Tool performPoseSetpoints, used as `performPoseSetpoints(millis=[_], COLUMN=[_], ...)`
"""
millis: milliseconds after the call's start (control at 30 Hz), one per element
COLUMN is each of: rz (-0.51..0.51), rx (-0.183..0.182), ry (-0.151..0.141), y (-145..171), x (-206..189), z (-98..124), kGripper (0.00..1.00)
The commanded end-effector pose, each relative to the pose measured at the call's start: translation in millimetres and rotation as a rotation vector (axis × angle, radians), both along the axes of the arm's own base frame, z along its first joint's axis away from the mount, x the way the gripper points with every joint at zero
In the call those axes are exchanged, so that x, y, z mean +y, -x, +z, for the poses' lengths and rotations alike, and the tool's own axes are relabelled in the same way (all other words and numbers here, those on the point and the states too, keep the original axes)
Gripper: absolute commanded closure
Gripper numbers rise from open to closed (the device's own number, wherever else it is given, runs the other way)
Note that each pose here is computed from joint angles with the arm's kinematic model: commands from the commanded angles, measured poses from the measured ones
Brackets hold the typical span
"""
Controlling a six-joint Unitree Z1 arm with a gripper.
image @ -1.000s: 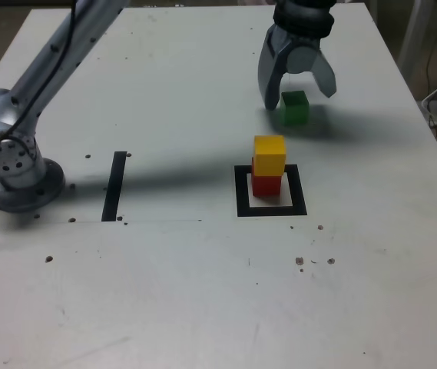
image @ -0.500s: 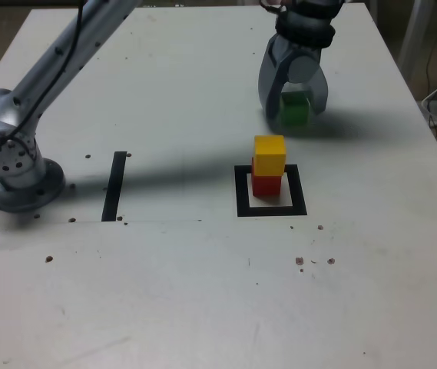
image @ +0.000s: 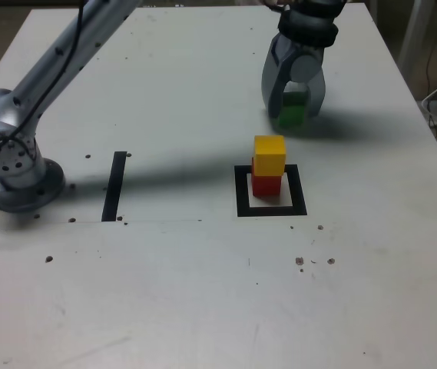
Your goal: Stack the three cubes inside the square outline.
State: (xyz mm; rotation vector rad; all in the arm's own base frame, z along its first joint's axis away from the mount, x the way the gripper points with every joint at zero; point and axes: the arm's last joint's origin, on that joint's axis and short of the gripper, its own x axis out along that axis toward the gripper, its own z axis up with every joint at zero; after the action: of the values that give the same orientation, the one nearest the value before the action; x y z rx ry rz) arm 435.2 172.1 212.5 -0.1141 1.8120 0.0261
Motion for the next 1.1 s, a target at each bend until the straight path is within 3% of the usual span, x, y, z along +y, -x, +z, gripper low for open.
performPoseSetpoints(millis=[0, 200, 433, 567, 767, 1067], rz=[-0.005, -0.013, -0.036, -0.045, -0.063, -0.089], rx=[0.019, 0.010, -0.031, -0.051, -0.059, -0.049], ry=[0.009, 0.002, -0.018, -0.007, 0.018, 0.012], y=[2.0, 6.8, 27.2, 41.7, 52.7, 62.3], x=[-2.5, -7.7, -32.6, -54.8, -91.3, -141.7], z=[1.9, 14.7, 56.9, 78.0, 92.1, 101.1], kGripper=[0.71, 0.71, 0.71, 0.71, 0.71, 0.71])
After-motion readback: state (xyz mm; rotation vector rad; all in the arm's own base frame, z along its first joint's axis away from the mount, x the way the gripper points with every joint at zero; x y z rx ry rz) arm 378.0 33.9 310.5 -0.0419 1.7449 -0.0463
